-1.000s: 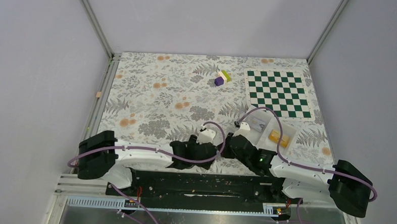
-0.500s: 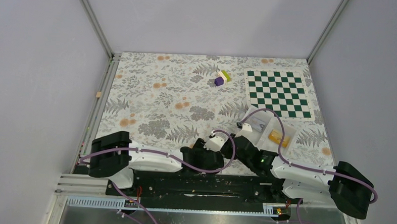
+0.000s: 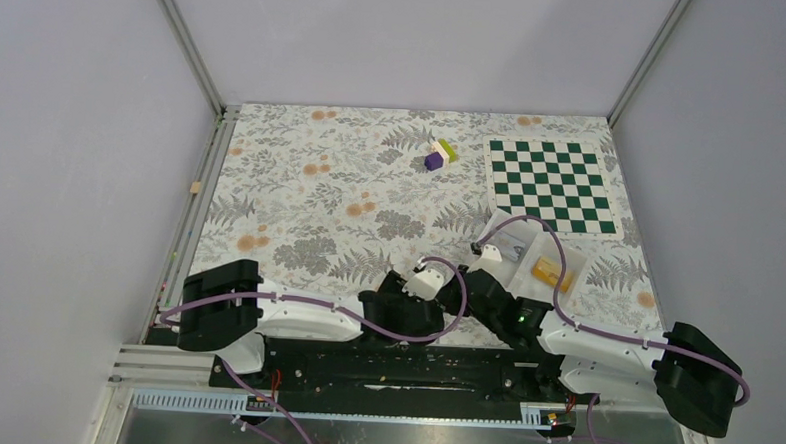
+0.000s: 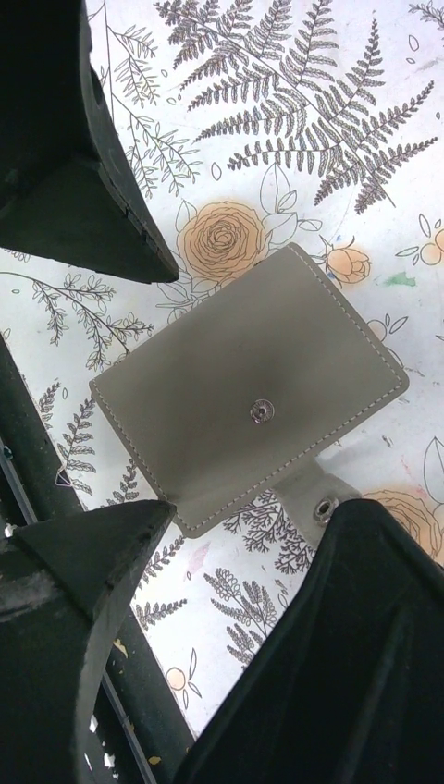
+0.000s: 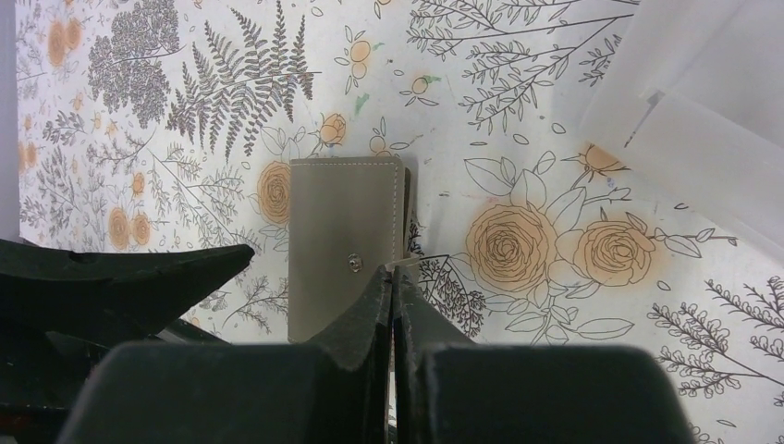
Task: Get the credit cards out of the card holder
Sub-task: Open the card holder at the center of the board.
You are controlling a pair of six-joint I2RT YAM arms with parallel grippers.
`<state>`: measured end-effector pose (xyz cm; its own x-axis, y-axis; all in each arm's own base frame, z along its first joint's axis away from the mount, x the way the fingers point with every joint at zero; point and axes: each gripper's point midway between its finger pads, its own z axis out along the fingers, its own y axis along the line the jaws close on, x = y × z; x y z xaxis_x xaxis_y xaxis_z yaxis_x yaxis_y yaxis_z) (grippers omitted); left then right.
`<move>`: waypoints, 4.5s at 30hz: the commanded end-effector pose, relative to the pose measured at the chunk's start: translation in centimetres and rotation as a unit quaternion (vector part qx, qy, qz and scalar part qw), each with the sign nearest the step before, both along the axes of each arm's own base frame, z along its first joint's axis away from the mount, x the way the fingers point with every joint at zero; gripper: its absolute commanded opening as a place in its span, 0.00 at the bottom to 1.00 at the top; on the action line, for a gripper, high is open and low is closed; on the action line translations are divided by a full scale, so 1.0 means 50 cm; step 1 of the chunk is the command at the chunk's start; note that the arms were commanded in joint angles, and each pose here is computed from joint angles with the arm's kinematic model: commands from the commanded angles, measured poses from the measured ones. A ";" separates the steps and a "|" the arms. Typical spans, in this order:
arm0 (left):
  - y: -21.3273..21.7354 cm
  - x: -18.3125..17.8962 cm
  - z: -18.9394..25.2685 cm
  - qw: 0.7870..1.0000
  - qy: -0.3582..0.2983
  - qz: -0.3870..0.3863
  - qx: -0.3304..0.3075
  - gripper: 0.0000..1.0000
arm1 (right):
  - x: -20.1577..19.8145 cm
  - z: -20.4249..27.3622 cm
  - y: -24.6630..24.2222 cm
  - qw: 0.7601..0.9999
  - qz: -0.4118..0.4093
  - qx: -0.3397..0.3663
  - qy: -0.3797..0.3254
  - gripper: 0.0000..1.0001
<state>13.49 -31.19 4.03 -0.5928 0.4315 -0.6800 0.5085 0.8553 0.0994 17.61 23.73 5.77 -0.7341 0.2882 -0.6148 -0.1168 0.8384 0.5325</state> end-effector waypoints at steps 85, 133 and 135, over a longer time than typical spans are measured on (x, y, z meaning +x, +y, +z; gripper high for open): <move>0.069 0.078 0.092 0.968 0.039 0.060 -0.241 0.88 | 0.007 0.110 0.002 0.991 0.088 0.085 -0.055 0.00; 0.055 0.083 0.023 0.923 0.197 0.111 -0.312 0.64 | -0.047 -0.050 -0.242 0.987 -0.120 -0.089 0.067 0.00; 0.046 0.079 0.028 0.920 0.203 0.102 -0.321 0.63 | -0.052 -0.061 -0.246 0.984 -0.129 -0.090 0.080 0.00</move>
<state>17.65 -27.74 4.02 -0.8741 -0.1083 -0.4735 0.2017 0.8058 -0.5568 15.26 12.95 3.94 -0.7501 0.3419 -0.5661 0.1025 0.9058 0.4112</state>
